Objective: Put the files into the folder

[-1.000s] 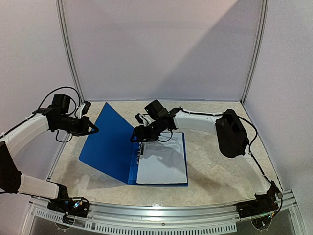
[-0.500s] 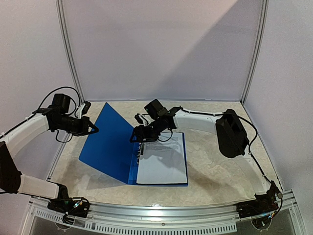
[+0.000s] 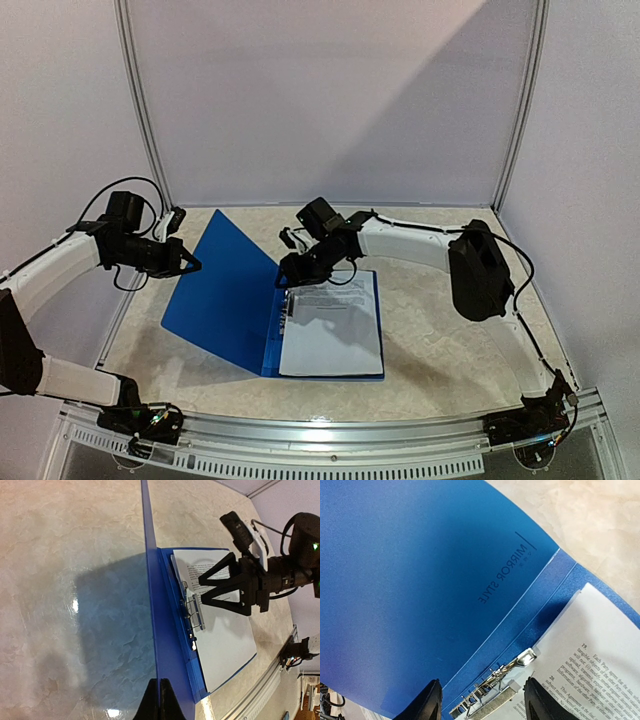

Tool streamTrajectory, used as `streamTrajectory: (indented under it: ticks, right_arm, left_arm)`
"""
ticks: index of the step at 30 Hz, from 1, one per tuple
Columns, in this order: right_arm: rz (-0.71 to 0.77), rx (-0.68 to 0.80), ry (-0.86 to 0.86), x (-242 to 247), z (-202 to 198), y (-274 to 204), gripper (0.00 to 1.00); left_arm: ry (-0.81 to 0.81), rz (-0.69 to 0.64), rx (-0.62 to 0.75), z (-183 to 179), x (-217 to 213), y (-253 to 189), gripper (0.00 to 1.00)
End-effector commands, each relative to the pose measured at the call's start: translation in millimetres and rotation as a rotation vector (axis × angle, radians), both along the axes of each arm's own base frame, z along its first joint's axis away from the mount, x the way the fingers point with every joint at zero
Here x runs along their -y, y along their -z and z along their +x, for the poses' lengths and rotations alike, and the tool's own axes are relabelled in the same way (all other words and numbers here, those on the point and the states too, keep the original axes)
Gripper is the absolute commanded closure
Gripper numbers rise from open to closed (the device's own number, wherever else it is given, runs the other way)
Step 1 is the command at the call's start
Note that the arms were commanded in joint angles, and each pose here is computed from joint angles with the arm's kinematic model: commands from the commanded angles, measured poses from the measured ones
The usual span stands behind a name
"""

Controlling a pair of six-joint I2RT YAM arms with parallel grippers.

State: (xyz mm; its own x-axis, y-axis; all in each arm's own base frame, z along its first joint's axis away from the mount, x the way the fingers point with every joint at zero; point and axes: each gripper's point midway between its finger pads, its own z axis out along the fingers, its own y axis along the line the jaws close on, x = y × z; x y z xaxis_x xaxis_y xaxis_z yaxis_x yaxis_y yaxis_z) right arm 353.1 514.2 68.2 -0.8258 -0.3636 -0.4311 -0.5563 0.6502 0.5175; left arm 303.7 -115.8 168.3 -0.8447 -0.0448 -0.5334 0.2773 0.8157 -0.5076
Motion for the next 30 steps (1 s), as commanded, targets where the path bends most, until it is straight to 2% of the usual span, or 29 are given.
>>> streamTrajectory:
  ticks: [1, 10, 15, 20, 22, 26, 30]
  right_arm:
    - [-0.04, 0.048, 0.005, 12.6, 0.9, -15.5, 0.42]
    - [-0.039, -0.035, -0.035, 5.2, -9.7, 12.6, 0.39]
    - [-0.013, -0.038, -0.077, -4.5, -19.3, 12.6, 0.53]
    - [-0.013, -0.044, -0.075, -4.9, -18.8, 16.4, 0.54]
    - [-0.018, -0.045, -0.074, -4.6, -19.2, 18.3, 0.53]
    - [-0.041, 0.013, -0.05, -1.6, -7.7, 17.1, 0.39]
    - [-0.028, 0.002, -0.075, -8.1, -9.5, 21.7, 0.41]
  left_arm:
    - [-0.006, -0.002, 0.008, 0.4, -3.1, 1.3, 1.0]
    - [-0.006, -0.002, 0.006, 0.5, -3.2, 1.9, 1.0]
    - [-0.005, -0.003, 0.005, 0.6, -2.9, 2.6, 1.0]
    - [-0.005, -0.003, 0.007, 0.3, -3.0, 1.4, 1.0]
    - [-0.005, -0.003, 0.007, 0.0, -3.0, 1.2, 1.0]
    - [-0.007, -0.003, 0.005, 0.2, -3.2, 1.8, 1.0]
    - [-0.006, -0.003, 0.008, 0.3, -3.1, 1.2, 1.0]
